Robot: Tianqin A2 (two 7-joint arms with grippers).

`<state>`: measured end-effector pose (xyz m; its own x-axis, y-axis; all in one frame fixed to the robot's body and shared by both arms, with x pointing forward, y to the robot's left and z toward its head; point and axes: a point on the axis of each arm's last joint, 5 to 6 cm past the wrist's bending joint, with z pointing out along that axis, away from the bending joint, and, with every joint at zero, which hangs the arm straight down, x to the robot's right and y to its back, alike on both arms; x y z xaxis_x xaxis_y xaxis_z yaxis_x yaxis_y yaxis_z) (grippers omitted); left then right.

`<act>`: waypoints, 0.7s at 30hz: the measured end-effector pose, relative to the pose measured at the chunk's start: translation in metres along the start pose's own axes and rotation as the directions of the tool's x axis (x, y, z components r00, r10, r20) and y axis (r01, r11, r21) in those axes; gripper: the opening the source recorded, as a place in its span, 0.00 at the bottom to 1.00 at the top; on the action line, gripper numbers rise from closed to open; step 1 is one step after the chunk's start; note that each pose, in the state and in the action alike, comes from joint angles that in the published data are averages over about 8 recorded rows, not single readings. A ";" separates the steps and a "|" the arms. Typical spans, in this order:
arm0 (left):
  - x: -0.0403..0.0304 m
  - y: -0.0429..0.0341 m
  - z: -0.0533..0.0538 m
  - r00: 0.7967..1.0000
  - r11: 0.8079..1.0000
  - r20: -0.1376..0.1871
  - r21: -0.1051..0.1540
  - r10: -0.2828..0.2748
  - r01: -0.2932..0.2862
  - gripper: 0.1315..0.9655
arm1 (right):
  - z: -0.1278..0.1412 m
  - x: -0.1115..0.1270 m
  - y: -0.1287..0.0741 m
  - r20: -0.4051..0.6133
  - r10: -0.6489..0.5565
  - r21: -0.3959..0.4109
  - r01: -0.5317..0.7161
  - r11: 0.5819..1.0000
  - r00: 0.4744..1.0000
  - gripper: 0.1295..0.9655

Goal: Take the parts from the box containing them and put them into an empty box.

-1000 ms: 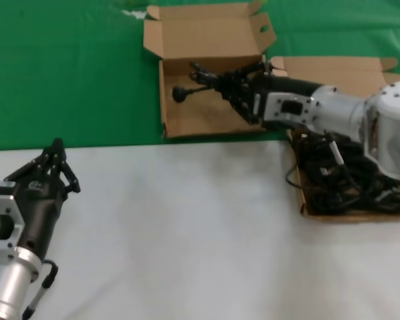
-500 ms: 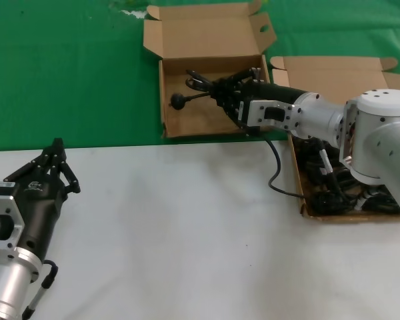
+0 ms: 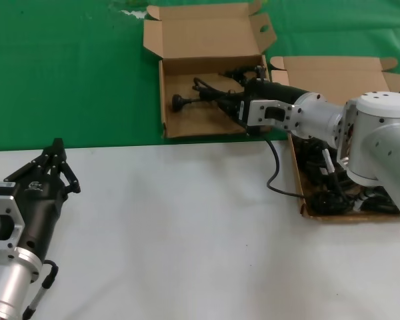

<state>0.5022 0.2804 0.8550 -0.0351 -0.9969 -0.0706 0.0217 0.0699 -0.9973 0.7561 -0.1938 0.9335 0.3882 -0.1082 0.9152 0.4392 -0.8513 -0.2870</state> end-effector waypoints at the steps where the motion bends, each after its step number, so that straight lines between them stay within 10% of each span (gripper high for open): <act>1: 0.0000 0.0000 0.000 1.000 1.000 0.000 0.000 0.000 0.000 0.01 | 0.000 0.000 0.000 -0.003 0.000 -0.002 0.000 1.000 1.000 0.23; 21: 0.0000 0.0000 0.000 1.000 1.000 0.000 0.000 0.000 0.000 0.01 | -0.034 0.020 0.036 -0.095 0.075 0.035 -0.072 0.997 0.993 0.61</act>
<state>0.5022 0.2804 0.8550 -0.0351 -0.9969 -0.0707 0.0217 0.0699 -0.9973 0.7519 -0.2439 0.9513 0.3418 -0.2201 0.9137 0.4383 -0.8227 -0.3621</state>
